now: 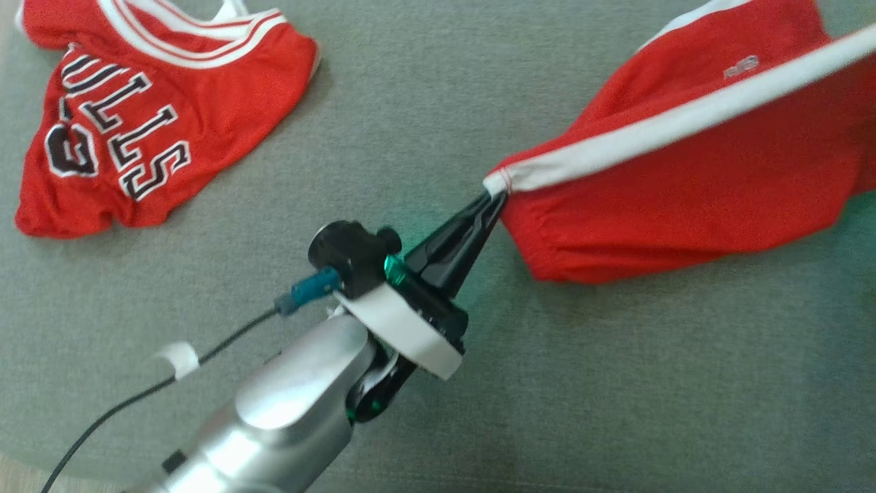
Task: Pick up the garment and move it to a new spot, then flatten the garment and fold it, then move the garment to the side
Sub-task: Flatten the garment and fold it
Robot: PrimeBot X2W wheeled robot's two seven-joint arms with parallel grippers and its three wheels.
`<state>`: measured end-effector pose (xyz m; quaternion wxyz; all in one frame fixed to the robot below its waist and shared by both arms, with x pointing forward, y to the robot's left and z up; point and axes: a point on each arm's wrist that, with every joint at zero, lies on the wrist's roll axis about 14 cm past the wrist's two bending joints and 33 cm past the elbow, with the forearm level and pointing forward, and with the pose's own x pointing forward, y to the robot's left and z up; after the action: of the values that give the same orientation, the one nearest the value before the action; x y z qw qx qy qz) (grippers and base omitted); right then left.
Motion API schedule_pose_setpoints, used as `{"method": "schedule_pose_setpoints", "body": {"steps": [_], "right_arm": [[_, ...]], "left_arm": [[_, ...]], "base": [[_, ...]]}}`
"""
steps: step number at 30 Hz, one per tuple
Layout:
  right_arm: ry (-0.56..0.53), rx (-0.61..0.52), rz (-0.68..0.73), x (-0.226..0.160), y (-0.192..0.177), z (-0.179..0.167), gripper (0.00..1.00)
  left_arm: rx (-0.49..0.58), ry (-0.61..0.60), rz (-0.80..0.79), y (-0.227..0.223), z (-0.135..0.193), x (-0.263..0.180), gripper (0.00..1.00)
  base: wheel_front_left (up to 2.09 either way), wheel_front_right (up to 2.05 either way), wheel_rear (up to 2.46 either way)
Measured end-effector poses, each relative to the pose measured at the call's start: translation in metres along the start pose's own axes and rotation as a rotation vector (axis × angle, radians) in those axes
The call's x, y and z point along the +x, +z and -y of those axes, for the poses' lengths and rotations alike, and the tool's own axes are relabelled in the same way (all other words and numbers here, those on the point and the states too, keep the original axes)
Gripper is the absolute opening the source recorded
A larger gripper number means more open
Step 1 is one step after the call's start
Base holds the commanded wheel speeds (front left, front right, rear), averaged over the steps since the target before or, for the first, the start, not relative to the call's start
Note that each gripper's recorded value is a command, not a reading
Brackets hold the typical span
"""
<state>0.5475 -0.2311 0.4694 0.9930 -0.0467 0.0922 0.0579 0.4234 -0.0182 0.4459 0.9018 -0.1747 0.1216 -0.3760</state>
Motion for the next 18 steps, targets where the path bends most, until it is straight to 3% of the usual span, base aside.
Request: {"method": "schedule_pose_setpoints", "body": {"steps": [5,6,8,9,10,11,12,16,18], "right_arm": [[0.067,-0.040,-0.069,0.037,-0.015,-0.023,0.01],[0.084,-0.045,-0.083,0.044,-0.019,-0.030,0.07],[0.109,-0.044,-0.106,0.054,-0.026,-0.040,0.43],[0.118,-0.038,-0.107,0.058,-0.028,-0.044,0.92],[0.122,-0.034,-0.103,0.061,-0.030,-0.046,1.00],[0.125,-0.032,-0.098,0.064,-0.031,-0.048,1.00],[0.132,-0.029,-0.092,0.065,-0.031,-0.051,1.00],[0.150,0.014,-0.094,0.064,-0.033,-0.057,1.00],[0.143,0.022,-0.115,0.061,-0.035,-0.050,1.00]], "left_arm": [[-0.066,0.015,0.005,0.002,-0.009,0.006,0.00],[-0.070,0.010,0.000,0.001,-0.009,0.007,0.00],[-0.082,0.018,-0.001,0.001,-0.014,0.008,0.00],[-0.084,0.027,-0.003,0.001,-0.017,0.008,0.00],[-0.085,0.039,-0.003,0.000,-0.021,0.008,0.24],[-0.087,0.049,-0.007,-0.001,-0.025,0.007,0.49],[-0.085,0.059,-0.012,-0.002,-0.028,0.005,1.00],[-0.013,0.098,0.023,0.011,-0.039,0.003,1.00],[0.103,0.143,0.056,0.025,-0.045,-0.001,1.00]], "base": [[0.00,0.00,0.00],[0.00,0.00,0.00],[0.00,0.00,0.00],[0.00,0.00,0.00],[0.00,0.00,0.00],[0.00,0.00,0.00],[0.00,0.00,0.00],[0.00,0.00,0.00],[0.00,0.00,0.00]]}}
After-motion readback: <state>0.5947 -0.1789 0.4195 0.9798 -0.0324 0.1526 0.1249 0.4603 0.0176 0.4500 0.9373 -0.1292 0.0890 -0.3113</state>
